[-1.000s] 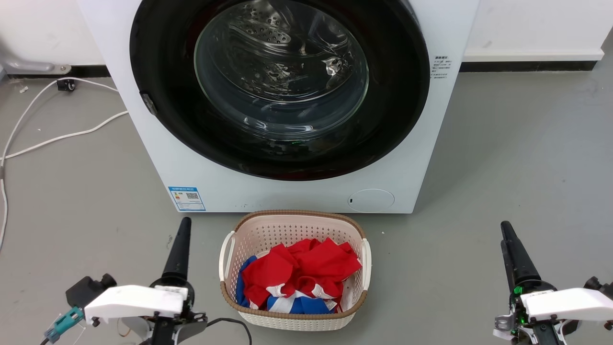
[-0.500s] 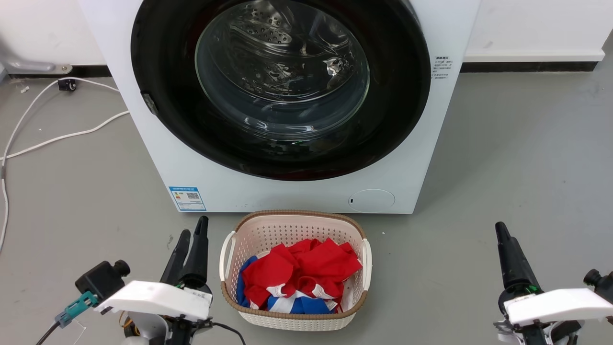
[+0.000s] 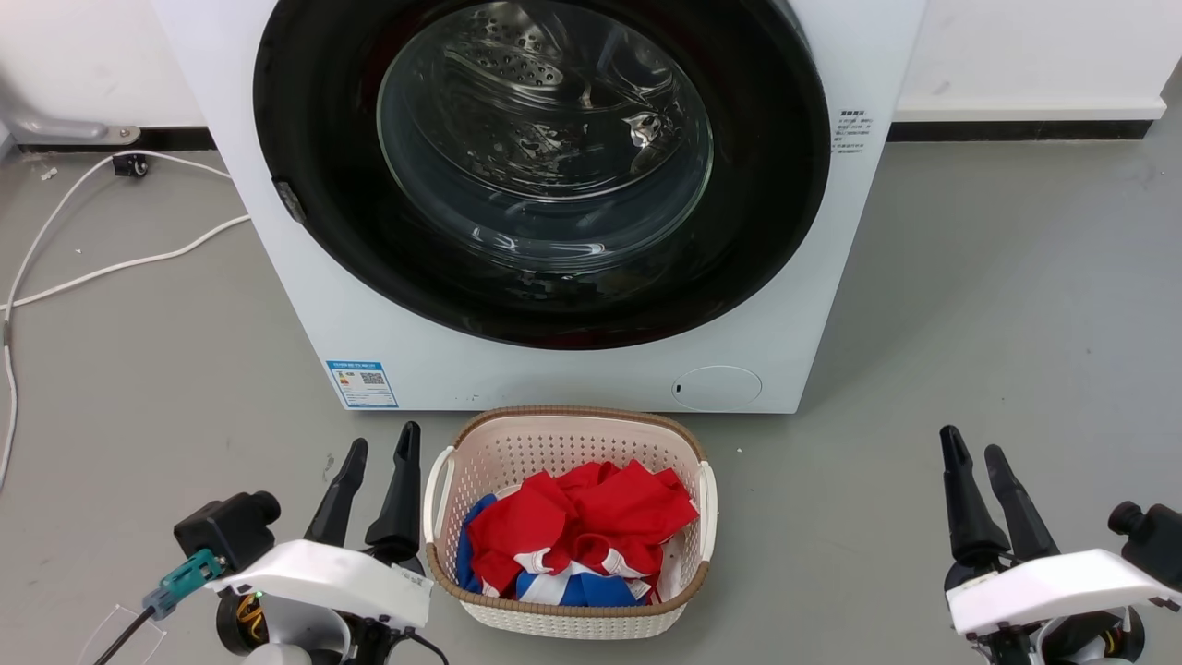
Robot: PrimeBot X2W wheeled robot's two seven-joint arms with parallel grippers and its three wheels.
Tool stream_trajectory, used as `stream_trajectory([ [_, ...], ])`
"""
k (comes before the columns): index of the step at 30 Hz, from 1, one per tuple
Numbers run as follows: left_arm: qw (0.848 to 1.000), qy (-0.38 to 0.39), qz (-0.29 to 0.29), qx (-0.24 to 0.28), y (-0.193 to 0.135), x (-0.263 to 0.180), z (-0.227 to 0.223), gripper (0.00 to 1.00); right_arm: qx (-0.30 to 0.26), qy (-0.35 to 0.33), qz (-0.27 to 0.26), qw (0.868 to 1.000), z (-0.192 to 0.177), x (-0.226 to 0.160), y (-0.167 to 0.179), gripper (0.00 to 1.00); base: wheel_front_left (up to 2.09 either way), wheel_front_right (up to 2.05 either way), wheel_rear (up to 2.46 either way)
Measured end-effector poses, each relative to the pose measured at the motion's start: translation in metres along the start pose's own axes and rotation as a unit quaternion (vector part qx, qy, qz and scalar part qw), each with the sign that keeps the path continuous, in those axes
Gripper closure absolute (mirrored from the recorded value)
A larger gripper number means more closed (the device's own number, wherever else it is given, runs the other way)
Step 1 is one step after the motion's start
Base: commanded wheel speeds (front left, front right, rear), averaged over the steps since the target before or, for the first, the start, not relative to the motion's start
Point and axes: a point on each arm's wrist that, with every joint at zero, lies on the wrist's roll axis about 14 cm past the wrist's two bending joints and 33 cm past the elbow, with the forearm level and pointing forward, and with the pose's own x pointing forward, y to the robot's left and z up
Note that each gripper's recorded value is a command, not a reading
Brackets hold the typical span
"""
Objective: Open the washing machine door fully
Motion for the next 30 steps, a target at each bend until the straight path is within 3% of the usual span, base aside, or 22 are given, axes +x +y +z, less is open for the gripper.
stream_trajectory([
  [30,0.98,-0.003,-0.032,0.197,-0.013,0.0,-0.006,0.0,-0.184,0.015,0.032,0.982,-0.005,-0.004,0.015,0.0,0.0,0.0,0.0],
])
